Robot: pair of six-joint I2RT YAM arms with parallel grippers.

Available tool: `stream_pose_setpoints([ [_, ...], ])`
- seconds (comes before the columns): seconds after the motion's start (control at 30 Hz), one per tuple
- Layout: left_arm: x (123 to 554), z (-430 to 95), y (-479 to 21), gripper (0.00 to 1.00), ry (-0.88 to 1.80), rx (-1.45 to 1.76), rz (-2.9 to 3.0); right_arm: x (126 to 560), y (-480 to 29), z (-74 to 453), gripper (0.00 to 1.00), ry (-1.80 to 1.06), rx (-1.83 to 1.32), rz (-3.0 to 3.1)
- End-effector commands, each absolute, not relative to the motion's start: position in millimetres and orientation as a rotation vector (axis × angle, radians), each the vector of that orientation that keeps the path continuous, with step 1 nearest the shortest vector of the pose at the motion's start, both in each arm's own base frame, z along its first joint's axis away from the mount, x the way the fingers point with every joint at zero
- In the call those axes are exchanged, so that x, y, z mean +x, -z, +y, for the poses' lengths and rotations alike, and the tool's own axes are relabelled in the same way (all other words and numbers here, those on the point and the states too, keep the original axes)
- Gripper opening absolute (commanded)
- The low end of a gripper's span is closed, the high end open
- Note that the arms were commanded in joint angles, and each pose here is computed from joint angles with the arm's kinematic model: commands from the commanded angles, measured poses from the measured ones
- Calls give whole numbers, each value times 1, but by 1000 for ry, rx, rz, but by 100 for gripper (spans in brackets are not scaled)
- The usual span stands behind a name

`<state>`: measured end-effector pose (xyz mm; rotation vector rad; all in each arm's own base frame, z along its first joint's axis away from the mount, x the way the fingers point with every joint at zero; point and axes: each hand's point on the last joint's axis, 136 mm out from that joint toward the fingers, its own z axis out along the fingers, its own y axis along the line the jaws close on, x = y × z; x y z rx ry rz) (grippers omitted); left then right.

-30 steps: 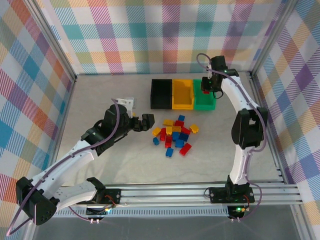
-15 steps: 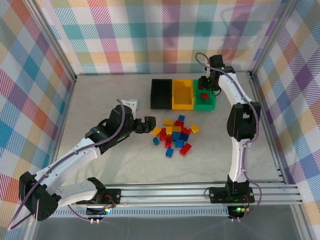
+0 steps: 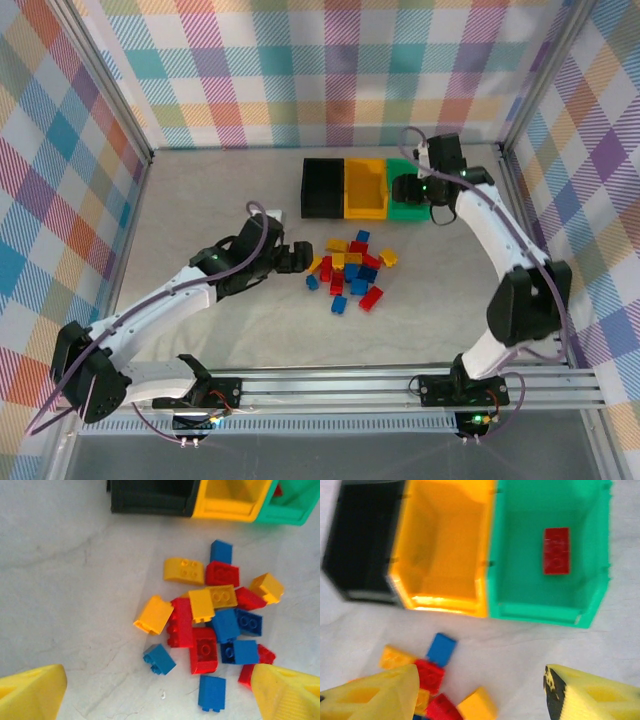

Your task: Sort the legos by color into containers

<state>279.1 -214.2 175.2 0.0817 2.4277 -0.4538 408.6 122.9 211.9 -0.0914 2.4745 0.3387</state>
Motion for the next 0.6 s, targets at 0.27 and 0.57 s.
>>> stream_pose_setpoints([
  [0.27,284,-245,-106,85,269,273,2612,334,-198,142,56,-469,-56,2446],
  [0.57,310,-252,-78,74,131,421,2652,314,-182,137,52,-470,-48,2490],
])
